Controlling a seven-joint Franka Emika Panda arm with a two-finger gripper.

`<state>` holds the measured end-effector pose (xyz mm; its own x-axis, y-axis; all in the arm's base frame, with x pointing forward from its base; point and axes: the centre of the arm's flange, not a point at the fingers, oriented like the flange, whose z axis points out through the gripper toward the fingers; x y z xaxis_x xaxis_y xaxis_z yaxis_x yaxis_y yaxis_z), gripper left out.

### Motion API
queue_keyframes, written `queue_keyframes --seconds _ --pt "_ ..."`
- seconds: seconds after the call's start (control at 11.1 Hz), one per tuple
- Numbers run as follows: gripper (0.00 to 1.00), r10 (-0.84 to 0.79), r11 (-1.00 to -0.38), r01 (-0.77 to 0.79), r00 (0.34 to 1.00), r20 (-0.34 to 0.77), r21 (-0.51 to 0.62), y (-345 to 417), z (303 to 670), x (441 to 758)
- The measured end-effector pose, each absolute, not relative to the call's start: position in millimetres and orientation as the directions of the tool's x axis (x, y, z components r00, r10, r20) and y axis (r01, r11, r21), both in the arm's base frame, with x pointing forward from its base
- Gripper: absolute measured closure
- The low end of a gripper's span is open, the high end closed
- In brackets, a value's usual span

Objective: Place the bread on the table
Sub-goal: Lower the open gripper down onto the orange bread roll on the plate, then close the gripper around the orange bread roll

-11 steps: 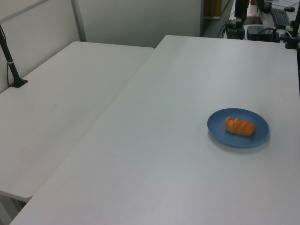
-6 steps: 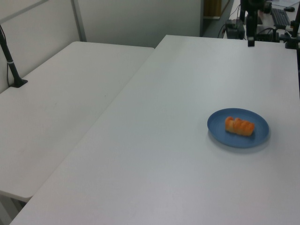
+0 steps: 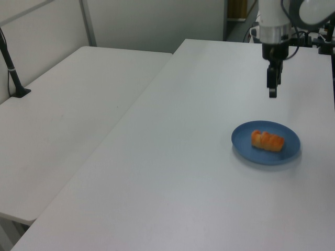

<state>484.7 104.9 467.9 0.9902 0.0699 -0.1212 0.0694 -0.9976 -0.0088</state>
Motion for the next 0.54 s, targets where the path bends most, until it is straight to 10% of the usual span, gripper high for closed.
queue_keyframes --seconds 0.54 --pt "0.0 -0.005 -1.0 -0.005 0.997 -0.08 0.001 140 387 478"
